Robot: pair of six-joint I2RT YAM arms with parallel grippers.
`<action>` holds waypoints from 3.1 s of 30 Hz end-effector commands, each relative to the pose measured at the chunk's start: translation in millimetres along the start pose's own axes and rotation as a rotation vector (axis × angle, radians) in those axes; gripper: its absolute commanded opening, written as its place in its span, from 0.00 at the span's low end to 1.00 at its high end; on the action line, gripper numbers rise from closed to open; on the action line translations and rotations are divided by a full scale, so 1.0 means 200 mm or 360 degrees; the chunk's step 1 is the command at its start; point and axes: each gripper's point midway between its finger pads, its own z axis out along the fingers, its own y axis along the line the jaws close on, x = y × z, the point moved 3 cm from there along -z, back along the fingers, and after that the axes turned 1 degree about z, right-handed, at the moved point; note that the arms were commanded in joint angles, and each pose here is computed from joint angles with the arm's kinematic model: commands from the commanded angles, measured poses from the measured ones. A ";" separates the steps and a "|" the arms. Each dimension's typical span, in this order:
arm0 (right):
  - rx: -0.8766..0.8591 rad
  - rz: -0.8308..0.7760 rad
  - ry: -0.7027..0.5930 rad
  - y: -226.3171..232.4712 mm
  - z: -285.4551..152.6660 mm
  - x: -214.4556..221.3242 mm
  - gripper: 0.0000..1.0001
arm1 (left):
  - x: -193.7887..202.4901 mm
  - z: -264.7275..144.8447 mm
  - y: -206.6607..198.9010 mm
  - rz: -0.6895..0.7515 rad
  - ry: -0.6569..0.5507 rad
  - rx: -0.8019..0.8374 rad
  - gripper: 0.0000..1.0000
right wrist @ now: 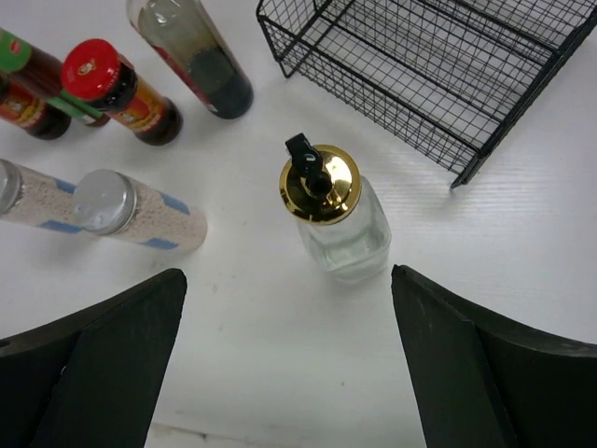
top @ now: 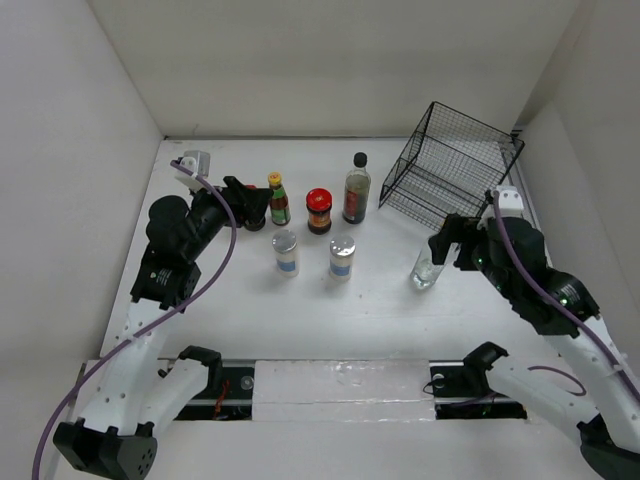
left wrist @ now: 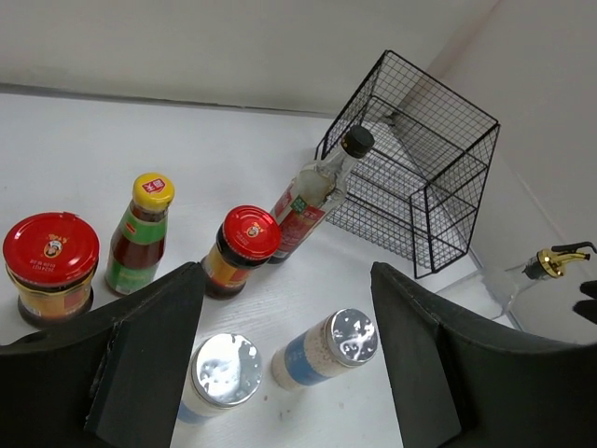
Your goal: Organize the condiment bottles
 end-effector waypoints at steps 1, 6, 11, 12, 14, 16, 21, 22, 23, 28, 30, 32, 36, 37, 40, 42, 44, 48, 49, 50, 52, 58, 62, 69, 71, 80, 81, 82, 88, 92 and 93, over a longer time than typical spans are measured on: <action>-0.0034 0.0051 -0.0257 0.05 0.08 -0.13 0.96 | -0.03 0.00 -0.03 0.0031 -0.0054 0.0054 0.68; 0.0032 0.0055 -0.0355 0.06 0.23 -0.14 0.91 | -0.04 0.00 -0.04 0.0035 -0.0059 0.0076 0.69; 0.0139 0.0112 -0.0446 0.01 0.28 -0.15 0.88 | -0.02 0.01 -0.04 0.0032 -0.0039 0.0085 0.69; 0.0123 0.0130 -0.0483 0.02 0.28 -0.18 0.88 | -0.02 0.01 -0.04 0.0032 -0.0039 0.0085 0.69; 0.0183 0.0156 -0.0468 -0.01 0.32 -0.14 0.86 | -0.02 0.01 -0.04 0.0032 -0.0039 0.0085 0.69; 0.0232 0.0172 -0.0473 -0.03 0.35 -0.13 0.84 | -0.02 0.02 -0.03 0.0032 -0.0039 0.0085 0.69; 0.0247 0.0184 -0.0434 -0.03 0.41 -0.07 0.79 | -0.02 0.02 -0.03 0.0032 -0.0039 0.0085 0.69; 0.0252 0.0197 -0.0420 -0.04 0.42 -0.05 0.79 | -0.02 0.02 -0.04 0.0032 -0.0032 0.0098 0.69; 0.0265 0.0199 -0.0426 -0.04 0.42 -0.05 0.77 | -0.02 0.02 -0.04 0.0032 -0.0032 0.0098 0.69; 0.0281 0.0234 -0.0473 -0.07 0.41 -0.03 0.56 | -0.02 0.03 -0.04 0.0018 -0.0025 0.0111 0.69; 0.0286 0.0245 -0.0496 -0.08 0.41 -0.03 0.41 | -0.01 0.04 -0.04 0.0014 -0.0013 0.0105 0.69; 0.0279 0.0253 -0.0510 -0.07 0.41 -0.04 0.26 | 0.00 0.04 -0.04 0.0014 -0.0006 0.0118 0.69; 0.0202 0.0291 -0.0573 -0.03 0.37 -0.13 0.12 | 0.00 0.04 -0.04 0.0014 -0.0006 0.0118 0.68; 0.0153 0.0310 -0.0605 0.00 0.36 -0.18 0.12 | 0.00 0.04 -0.05 0.0000 0.0001 0.0131 0.68; 0.0001 0.0357 -0.0756 0.11 0.26 -0.40 0.10 | 0.01 0.04 -0.04 0.0000 0.0001 0.0131 0.68; -0.0104 0.0378 -0.0852 0.19 0.18 -0.58 0.09 | 0.01 0.04 -0.04 0.0000 0.0001 0.0131 0.68; -0.0160 0.0338 -0.0893 0.27 0.19 -0.70 0.09 | 0.01 0.04 -0.04 0.0000 0.0001 0.0131 0.68; -0.0160 0.0300 -0.1037 0.36 0.17 -0.97 0.09 | 0.01 0.04 -0.05 0.0000 0.0008 0.0144 0.68; -0.0167 0.0337 -0.1137 0.38 0.09 -1.10 0.09 | 0.01 0.04 -0.06 0.0005 0.0003 0.0166 0.68; -0.0129 0.0282 -0.1146 0.40 0.15 -1.14 0.09 | 0.01 0.04 -0.06 0.0005 0.0003 0.0166 0.68; -0.0102 0.0262 -0.1228 0.39 0.16 -1.27 0.09 | 0.01 0.04 -0.06 0.0005 0.0003 0.0166 0.68; -0.0028 0.0163 -0.1416 0.36 0.27 -1.63 0.10 | -0.01 0.03 -0.06 0.0009 -0.0020 0.0158 0.68; -0.0031 0.0095 -0.1487 0.30 0.37 -1.79 0.10 | 0.00 0.03 -0.06 0.0020 -0.0008 0.0152 0.68; -0.0008 -0.0070 -0.1525 0.12 0.53 -1.96 0.11 | 0.02 0.05 -0.04 0.0026 0.0017 0.0139 0.68; 0.0009 -0.0088 -0.1525 0.07 0.58 -1.99 0.11 | 0.03 0.06 -0.03 0.0022 0.0029 0.0133 0.68; -0.0050 -0.0214 -0.1493 -0.09 0.71 -2.02 0.11 | 0.04 0.08 -0.03 0.0015 0.0055 0.0137 0.68; -0.0046 -0.0220 -0.1469 -0.12 0.76 -2.01 0.11 | 0.05 0.09 -0.02 0.0011 0.0067 0.0131 0.68; -0.0043 -0.0219 -0.1452 -0.13 0.79 -1.99 0.11 | 0.05 0.09 -0.02 0.0011 0.0067 0.0131 0.68; -0.0080 -0.0252 -0.1419 -0.16 0.88 -1.97 0.11 | 0.06 0.10 -0.01 0.0007 0.0080 0.0125 0.68; -0.0107 -0.0272 -0.1407 -0.18 0.93 -1.96 0.11 | 0.04 0.10 -0.02 0.0026 0.0067 0.0132 0.68; -0.0125 -0.0282 -0.1418 -0.17 0.92 -1.97 0.11 | 0.04 0.10 -0.02 0.0026 0.0067 0.0132 0.68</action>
